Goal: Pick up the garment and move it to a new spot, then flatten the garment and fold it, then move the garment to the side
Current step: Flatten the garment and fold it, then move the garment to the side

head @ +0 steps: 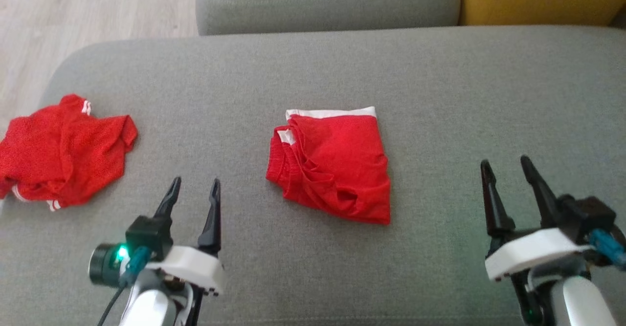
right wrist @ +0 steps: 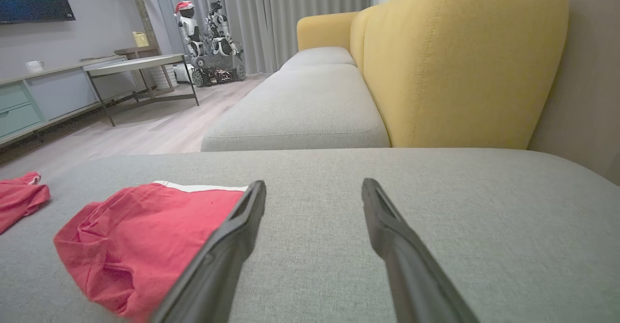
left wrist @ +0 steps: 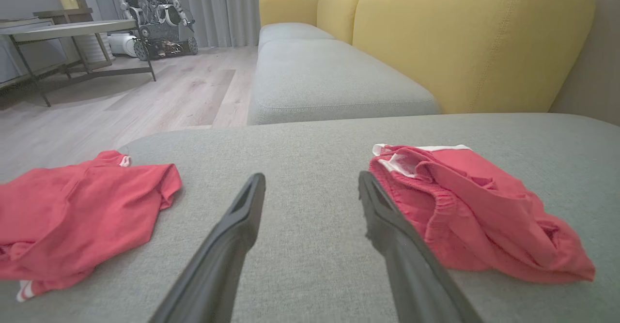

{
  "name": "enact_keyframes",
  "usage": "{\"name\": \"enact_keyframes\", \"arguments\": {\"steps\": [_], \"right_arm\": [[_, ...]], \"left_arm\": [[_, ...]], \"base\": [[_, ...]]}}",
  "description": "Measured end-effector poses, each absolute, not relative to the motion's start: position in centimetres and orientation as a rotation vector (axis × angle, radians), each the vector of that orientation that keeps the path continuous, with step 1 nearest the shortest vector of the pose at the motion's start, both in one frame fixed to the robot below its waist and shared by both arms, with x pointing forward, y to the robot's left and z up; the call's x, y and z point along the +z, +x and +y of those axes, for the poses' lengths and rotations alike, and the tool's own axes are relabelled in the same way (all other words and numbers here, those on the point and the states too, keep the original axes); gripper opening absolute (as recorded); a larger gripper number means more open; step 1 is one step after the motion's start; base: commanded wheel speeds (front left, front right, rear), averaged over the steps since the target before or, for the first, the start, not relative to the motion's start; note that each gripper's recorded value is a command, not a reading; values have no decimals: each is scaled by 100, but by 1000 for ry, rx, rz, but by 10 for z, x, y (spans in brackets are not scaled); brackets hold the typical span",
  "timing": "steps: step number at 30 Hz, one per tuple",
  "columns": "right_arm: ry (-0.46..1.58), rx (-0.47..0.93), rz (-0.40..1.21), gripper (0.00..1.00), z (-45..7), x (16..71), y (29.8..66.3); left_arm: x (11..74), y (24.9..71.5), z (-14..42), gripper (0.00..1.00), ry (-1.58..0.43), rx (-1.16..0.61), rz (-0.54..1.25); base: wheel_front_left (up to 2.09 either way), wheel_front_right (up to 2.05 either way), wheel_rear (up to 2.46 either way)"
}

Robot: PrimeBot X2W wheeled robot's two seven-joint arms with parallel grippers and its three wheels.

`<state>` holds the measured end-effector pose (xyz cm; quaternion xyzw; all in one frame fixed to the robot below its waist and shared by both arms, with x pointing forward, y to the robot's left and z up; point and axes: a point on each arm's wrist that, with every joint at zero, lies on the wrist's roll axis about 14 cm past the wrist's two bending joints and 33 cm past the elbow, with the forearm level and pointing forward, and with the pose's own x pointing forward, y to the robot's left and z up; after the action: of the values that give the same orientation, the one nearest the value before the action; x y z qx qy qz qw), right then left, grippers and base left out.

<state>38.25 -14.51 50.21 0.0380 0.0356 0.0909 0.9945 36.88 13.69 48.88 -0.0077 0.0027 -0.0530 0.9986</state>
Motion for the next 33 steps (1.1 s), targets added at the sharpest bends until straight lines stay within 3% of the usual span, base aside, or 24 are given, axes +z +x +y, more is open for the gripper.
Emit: {"name": "enact_keyframes", "arguments": {"steps": [33], "right_arm": [[90,165,94,100,-146,497,379]], "left_arm": [[481,363,144,100,-36,-77,44]], "base": [[0,0,0]]}}
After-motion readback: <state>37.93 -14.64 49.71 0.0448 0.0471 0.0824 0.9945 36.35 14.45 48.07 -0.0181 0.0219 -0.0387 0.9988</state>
